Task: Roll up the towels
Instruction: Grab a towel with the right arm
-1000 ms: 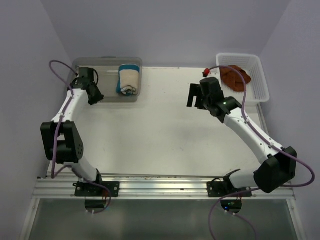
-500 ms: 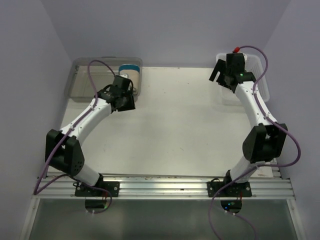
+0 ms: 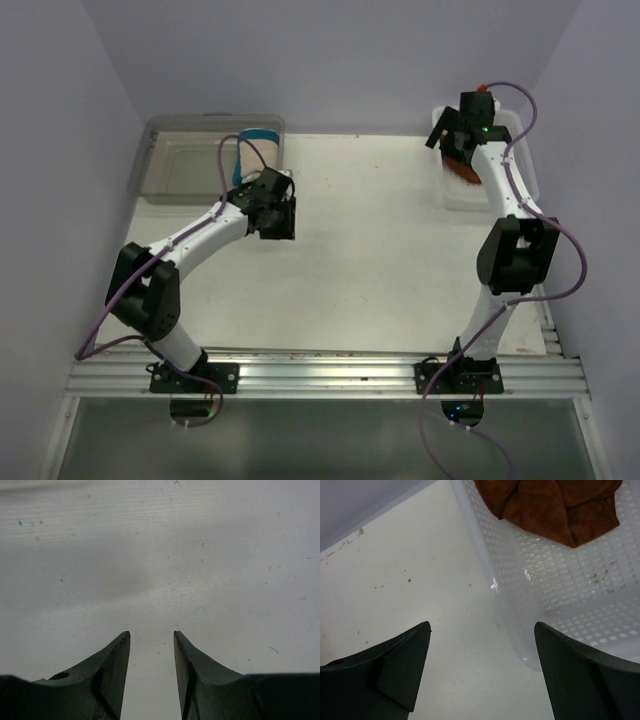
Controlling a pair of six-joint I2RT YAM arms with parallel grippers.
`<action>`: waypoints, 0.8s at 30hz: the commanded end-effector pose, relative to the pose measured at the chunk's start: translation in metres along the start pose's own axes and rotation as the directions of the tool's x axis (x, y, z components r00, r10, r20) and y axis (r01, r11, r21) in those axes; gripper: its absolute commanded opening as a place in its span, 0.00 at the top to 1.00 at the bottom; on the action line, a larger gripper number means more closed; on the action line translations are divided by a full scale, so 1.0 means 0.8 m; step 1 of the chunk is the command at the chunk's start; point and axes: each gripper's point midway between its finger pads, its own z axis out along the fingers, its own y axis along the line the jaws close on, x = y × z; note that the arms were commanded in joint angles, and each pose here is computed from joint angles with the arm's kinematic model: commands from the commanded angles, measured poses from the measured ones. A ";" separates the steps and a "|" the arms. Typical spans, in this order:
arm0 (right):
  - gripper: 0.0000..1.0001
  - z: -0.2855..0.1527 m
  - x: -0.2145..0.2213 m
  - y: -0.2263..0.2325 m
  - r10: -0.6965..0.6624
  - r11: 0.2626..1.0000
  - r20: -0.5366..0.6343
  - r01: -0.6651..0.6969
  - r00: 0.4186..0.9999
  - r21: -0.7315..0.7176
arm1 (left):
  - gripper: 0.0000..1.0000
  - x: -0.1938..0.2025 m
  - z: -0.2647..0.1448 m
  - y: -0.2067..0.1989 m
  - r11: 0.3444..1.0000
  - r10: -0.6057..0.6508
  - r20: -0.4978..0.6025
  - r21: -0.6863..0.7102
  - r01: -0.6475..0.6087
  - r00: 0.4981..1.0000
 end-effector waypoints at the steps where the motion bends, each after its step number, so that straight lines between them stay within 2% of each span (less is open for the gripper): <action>1: 0.12 0.040 -0.021 -0.040 0.099 0.995 -0.022 -0.098 0.995 0.034 | 0.55 -0.008 -0.002 -0.018 0.996 0.039 0.039 0.077 -0.042 0.998; 4: 0.15 0.062 -0.039 -0.055 0.153 0.988 -0.020 -0.152 0.988 0.036 | 0.55 -0.011 -0.004 -0.019 0.996 0.043 0.043 0.079 -0.047 0.998; 10: 0.20 0.148 -0.035 -0.078 0.200 0.977 -0.078 -0.192 0.977 0.097 | 0.55 -0.017 -0.011 -0.028 0.992 0.060 0.042 0.105 -0.064 0.997; 11: 0.20 0.149 -0.050 -0.071 0.201 0.977 -0.054 -0.197 0.978 0.078 | 0.54 -0.019 -0.011 -0.028 0.993 0.061 0.041 0.101 -0.064 0.997; 13: 0.20 0.179 -0.034 -0.075 0.221 0.972 -0.076 -0.214 0.972 0.093 | 0.54 -0.019 -0.012 -0.028 0.993 0.065 0.041 0.100 -0.069 0.997; 15: 0.26 0.193 -0.034 -0.076 0.239 0.968 -0.054 -0.233 0.970 0.098 | 0.55 -0.018 -0.009 -0.027 0.993 0.064 0.034 0.098 -0.067 0.997; 16: 0.32 0.196 -0.034 -0.077 0.262 0.962 -0.049 -0.256 0.964 0.096 | 0.55 -0.017 -0.007 -0.027 0.993 0.064 0.031 0.097 -0.067 0.997; 17: 0.47 0.201 -0.029 -0.077 0.275 0.958 -0.049 -0.270 0.960 0.094 | 0.55 -0.015 -0.005 -0.026 0.993 0.064 0.022 0.095 -0.065 0.998; 19: 0.65 0.190 -0.042 -0.071 0.300 0.952 -0.025 -0.298 0.954 0.067 | 0.55 -0.012 -0.002 -0.025 0.994 0.060 0.013 0.091 -0.061 0.998; 20: 0.83 0.191 -0.041 -0.072 0.306 0.951 -0.017 -0.304 0.952 0.059 | 0.55 -0.011 -0.003 -0.026 0.994 0.055 0.012 0.092 -0.056 0.998; 21: 0.91 0.169 -0.060 -0.067 0.313 0.948 0.021 -0.314 0.949 0.045 | 0.55 -0.012 -0.004 -0.026 0.994 0.052 0.013 0.093 -0.053 0.999; 22: 0.98 0.159 -0.068 -0.067 0.314 0.948 0.038 -0.316 0.949 0.040 | 0.55 -0.012 -0.005 -0.025 0.994 0.050 0.015 0.092 -0.051 0.999; 24: 1.00 0.137 -0.079 -0.066 0.308 0.950 0.072 -0.310 0.949 0.022 | 0.55 -0.015 -0.011 -0.027 0.994 0.046 0.029 0.099 -0.049 0.999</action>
